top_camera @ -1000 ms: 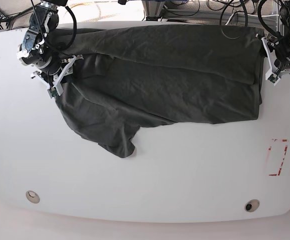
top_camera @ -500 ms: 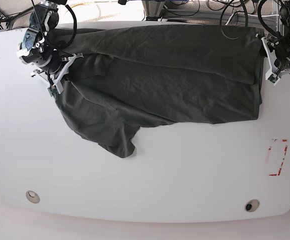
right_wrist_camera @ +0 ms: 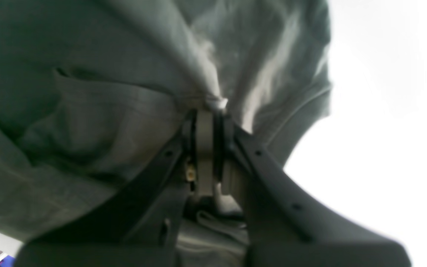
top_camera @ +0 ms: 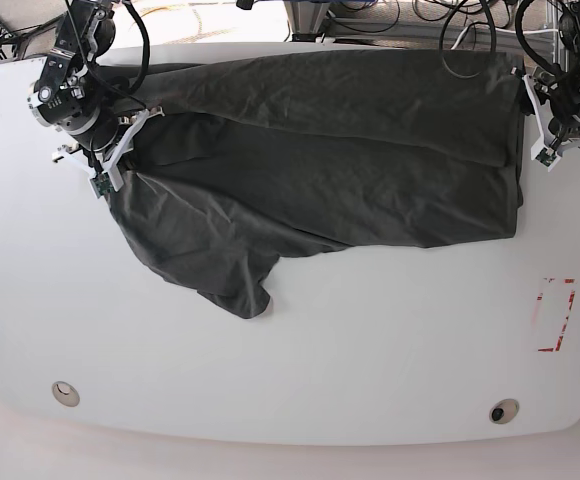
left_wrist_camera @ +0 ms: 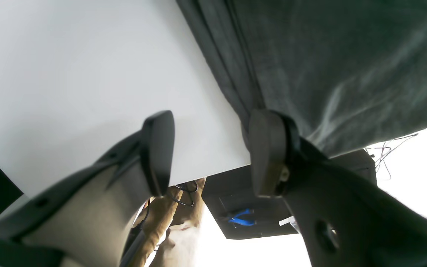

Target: Fold the T-shirt properly

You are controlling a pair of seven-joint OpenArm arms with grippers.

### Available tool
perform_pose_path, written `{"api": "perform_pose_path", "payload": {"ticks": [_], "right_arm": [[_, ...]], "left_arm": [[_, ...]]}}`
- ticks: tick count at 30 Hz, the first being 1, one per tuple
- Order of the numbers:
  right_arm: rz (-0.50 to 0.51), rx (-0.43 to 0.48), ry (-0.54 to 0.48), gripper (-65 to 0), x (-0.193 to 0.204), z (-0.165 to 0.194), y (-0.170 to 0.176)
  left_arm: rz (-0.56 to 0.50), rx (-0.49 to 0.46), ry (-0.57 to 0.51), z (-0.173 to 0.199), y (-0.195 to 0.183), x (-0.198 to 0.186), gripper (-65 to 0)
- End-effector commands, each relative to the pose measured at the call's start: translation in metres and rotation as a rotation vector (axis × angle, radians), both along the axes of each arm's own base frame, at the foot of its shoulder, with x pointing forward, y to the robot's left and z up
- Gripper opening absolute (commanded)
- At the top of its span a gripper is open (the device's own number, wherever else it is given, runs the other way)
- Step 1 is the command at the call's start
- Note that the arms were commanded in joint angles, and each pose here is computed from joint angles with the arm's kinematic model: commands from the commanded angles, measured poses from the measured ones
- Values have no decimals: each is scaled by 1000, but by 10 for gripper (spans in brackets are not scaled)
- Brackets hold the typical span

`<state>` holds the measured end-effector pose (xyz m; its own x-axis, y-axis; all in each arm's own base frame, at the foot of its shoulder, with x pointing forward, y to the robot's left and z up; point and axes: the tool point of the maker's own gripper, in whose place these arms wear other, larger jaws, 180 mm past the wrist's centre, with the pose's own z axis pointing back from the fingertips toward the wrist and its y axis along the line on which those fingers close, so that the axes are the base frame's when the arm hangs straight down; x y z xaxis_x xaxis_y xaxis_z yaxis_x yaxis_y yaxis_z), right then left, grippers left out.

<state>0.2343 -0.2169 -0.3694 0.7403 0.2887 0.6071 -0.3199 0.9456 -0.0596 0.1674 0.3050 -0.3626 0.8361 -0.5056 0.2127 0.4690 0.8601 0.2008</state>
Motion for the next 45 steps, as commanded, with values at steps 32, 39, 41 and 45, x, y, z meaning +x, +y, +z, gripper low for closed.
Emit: {"api": "perform_pose_path", "payload": {"ticks": [32, 39, 41, 45], "right_arm": [[5, 0, -64, -642, 14, 19, 6], [4, 8, -65, -485, 14, 18, 8], [1, 16, -57, -439, 14, 15, 9], [-12, 32, -37, -471, 12, 7, 9]], "left_arm": [[-10, 19, -20, 7, 4, 5, -344], [-10, 19, -20, 7, 4, 5, -344], [-10, 19, -20, 7, 4, 5, -344], [-10, 19, -20, 7, 4, 5, -344]]}}
